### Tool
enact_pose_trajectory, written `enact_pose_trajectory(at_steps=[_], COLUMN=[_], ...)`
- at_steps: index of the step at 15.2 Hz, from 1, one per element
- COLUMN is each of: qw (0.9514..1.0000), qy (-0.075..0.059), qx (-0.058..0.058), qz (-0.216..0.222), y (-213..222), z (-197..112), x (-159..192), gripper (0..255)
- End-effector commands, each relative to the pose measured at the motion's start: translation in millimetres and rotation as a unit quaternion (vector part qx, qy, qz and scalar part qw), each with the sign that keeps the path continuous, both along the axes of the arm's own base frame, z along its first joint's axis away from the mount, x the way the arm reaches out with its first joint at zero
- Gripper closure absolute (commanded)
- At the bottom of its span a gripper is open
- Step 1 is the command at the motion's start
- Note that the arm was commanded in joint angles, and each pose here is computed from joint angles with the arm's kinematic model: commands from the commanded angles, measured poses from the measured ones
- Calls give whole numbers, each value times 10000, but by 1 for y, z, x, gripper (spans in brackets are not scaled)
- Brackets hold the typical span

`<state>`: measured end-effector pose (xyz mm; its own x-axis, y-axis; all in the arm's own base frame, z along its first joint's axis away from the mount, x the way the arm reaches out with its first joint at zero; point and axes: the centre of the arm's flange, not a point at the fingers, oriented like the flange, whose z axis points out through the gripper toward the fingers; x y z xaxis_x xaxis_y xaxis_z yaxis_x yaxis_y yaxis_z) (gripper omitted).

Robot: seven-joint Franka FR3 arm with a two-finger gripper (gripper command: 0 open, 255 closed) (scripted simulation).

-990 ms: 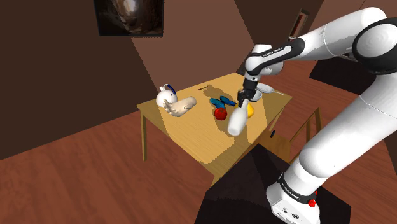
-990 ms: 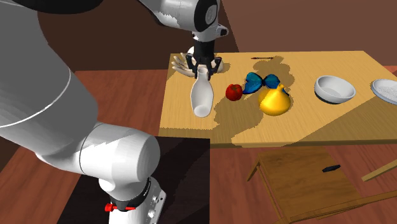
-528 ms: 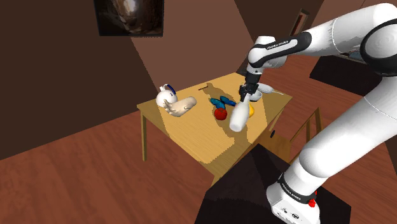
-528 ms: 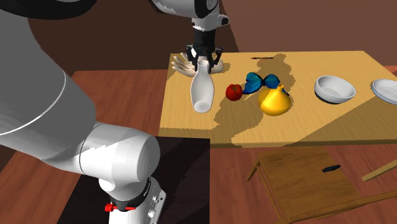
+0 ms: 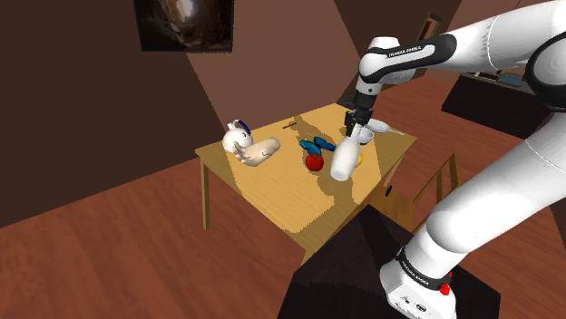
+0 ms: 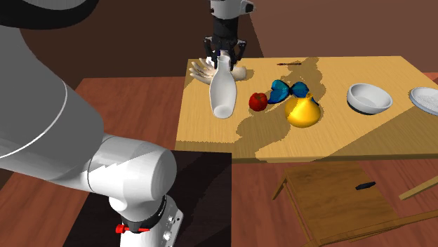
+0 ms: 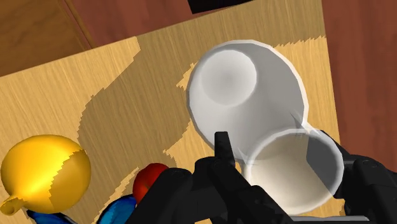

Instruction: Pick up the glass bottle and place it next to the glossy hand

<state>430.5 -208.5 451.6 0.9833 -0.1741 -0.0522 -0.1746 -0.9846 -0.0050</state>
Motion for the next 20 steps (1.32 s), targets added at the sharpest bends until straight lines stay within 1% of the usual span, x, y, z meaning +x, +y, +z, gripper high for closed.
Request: enact_pose_trajectory(at_steps=[1,20], qw=[10000,10000], qy=[0,0], qx=[0,0], qz=[0,0], y=[-1,-1], z=[11,112], x=[0,0], gripper=[255,255])
